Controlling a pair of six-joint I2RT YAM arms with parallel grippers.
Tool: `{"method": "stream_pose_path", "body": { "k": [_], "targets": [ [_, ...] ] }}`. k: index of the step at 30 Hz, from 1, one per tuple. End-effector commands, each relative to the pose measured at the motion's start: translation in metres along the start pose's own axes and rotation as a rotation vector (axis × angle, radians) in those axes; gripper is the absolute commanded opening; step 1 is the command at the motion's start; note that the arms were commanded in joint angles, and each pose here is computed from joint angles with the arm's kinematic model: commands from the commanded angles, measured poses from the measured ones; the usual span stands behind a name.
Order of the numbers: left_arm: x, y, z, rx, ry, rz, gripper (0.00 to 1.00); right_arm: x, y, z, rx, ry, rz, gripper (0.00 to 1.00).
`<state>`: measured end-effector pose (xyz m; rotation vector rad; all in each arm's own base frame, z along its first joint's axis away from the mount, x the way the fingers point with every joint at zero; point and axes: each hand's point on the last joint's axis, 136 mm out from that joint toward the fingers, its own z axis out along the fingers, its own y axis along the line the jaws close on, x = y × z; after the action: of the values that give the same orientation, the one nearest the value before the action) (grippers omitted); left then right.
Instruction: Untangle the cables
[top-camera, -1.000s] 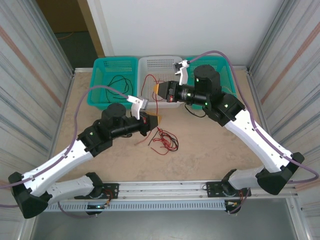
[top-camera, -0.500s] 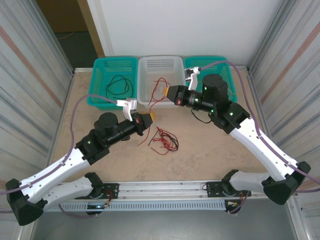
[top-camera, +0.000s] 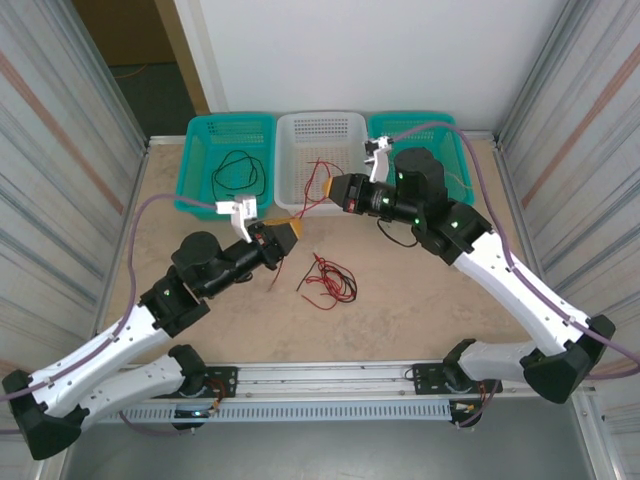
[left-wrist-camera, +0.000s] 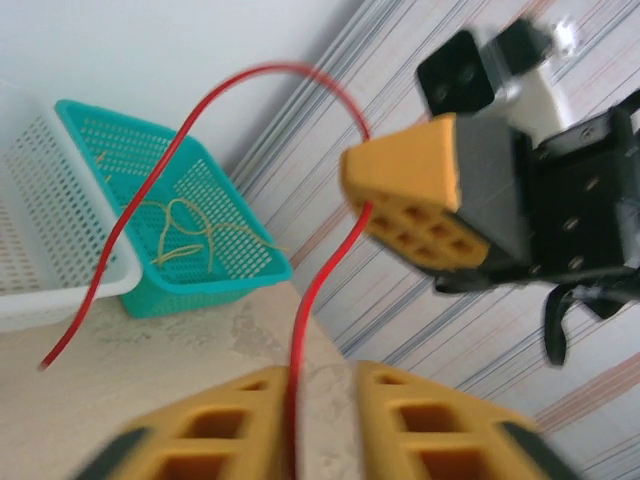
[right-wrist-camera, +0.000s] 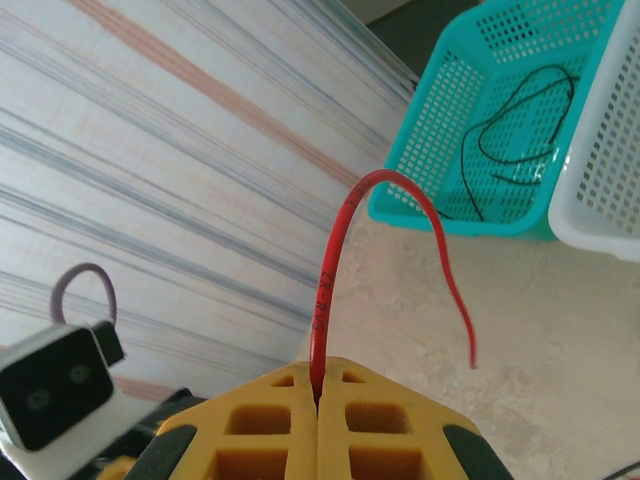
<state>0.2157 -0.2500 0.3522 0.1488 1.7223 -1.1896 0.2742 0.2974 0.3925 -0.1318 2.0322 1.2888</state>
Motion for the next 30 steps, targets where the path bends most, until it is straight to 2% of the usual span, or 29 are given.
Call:
{"method": "stream_pose_path", "body": {
  "k": [1, 6, 9, 15, 18, 22, 23, 30],
  "targets": [
    [0.009, 0.018, -0.002, -0.098, 0.038, -0.039, 0.54, -0.028, 0.015, -0.009, 0.001, -0.054, -0.088, 0.00],
    [0.021, 0.037, -0.015, -0.204, 0.092, -0.043, 0.69, -0.063, 0.007, -0.010, 0.015, -0.078, -0.107, 0.00],
    [0.026, 0.051, -0.029, -0.274, 0.101, -0.048, 0.73, -0.086, -0.002, -0.009, 0.036, -0.099, -0.125, 0.00],
    [0.033, 0.073, -0.050, -0.392, 0.125, -0.042, 0.77, -0.124, -0.029, 0.005, 0.066, -0.126, -0.138, 0.00],
    [0.037, 0.076, -0.052, -0.407, 0.146, -0.035, 0.77, -0.136, -0.045, 0.019, 0.088, -0.123, -0.139, 0.00],
    [0.041, 0.079, -0.052, -0.423, 0.167, -0.037, 0.77, -0.142, -0.065, 0.037, 0.109, -0.107, -0.129, 0.00],
    [0.042, 0.080, -0.052, -0.428, 0.173, -0.036, 0.77, -0.151, -0.058, 0.036, 0.096, -0.127, -0.142, 0.00],
    [0.053, 0.088, -0.051, -0.447, 0.197, -0.040, 0.77, -0.152, -0.086, 0.064, 0.118, -0.073, -0.114, 0.00]
  ]
}}
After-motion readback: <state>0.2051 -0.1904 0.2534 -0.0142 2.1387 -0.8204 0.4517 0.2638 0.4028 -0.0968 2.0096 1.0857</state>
